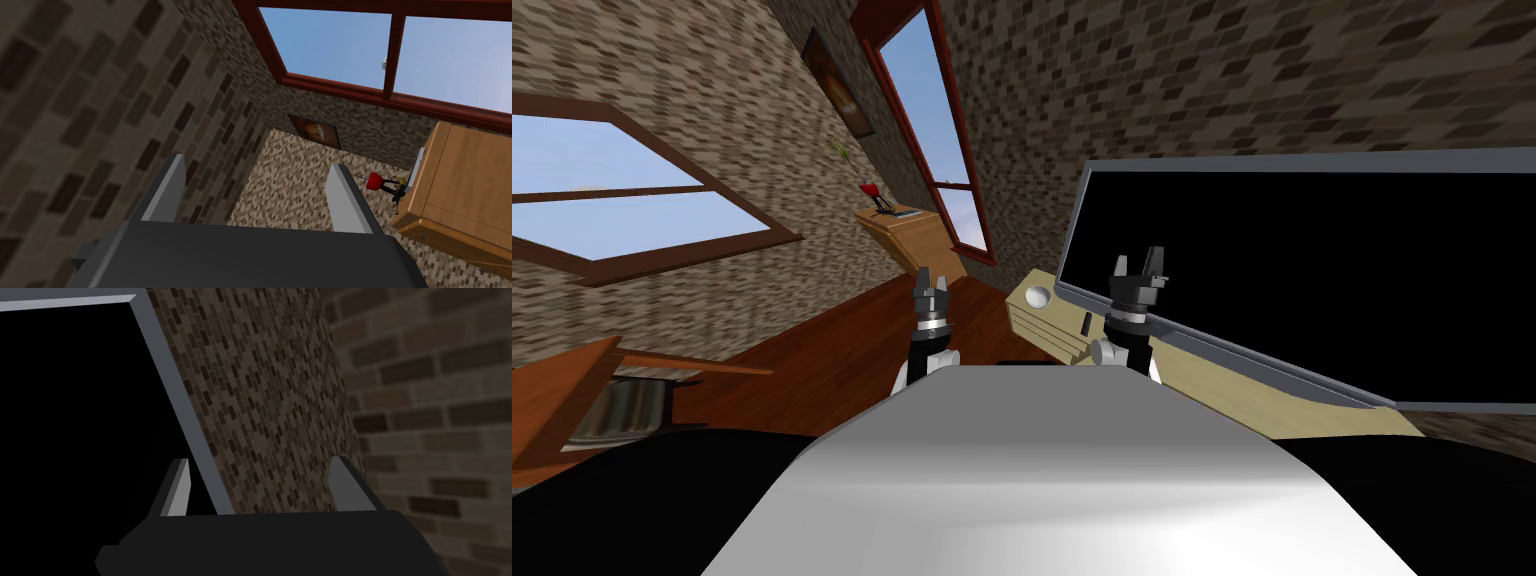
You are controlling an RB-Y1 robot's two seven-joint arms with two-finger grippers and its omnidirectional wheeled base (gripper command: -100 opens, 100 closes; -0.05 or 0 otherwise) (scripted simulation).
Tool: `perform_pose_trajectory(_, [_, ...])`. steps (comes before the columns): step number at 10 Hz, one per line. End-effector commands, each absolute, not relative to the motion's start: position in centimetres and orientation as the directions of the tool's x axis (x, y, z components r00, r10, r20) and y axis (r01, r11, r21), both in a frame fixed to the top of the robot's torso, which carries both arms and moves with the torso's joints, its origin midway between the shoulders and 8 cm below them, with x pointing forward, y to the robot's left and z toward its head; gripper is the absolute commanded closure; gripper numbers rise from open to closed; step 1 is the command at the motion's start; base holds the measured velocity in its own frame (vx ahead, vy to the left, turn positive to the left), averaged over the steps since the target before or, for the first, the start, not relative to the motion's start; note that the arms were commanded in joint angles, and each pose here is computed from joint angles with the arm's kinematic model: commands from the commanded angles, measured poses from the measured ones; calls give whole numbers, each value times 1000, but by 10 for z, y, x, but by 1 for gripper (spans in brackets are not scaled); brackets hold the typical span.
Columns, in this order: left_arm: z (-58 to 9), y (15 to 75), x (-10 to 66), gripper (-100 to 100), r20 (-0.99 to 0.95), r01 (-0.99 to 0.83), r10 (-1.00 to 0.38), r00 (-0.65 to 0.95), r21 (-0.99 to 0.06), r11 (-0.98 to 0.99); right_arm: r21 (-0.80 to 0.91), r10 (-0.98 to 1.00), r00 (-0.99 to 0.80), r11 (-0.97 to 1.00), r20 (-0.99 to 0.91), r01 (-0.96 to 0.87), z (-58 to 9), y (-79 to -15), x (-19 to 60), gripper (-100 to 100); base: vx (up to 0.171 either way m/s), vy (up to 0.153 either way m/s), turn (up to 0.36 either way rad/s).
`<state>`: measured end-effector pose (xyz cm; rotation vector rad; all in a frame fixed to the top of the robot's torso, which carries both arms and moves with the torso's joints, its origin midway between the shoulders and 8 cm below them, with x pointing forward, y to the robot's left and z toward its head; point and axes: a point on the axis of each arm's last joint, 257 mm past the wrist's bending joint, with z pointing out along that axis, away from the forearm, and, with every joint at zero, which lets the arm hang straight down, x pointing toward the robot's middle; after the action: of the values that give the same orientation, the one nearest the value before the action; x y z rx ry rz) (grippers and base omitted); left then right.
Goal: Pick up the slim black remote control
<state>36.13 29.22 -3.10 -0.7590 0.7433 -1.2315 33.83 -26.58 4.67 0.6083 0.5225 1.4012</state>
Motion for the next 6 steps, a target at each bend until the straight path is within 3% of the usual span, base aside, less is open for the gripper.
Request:
perform_pose_trajectory(1, [-31,292,361,0,-83,531,-981,174,-831,165,675,995,98,94,-32,-732,43,-260,340,-100,1,-5,52])
perform_pose_trajectory(6, [-31,292,361,0,-83,531,-981,174,-831,165,674,953,89,269,-290,-688,14,-235,346,-100,5,-24,130])
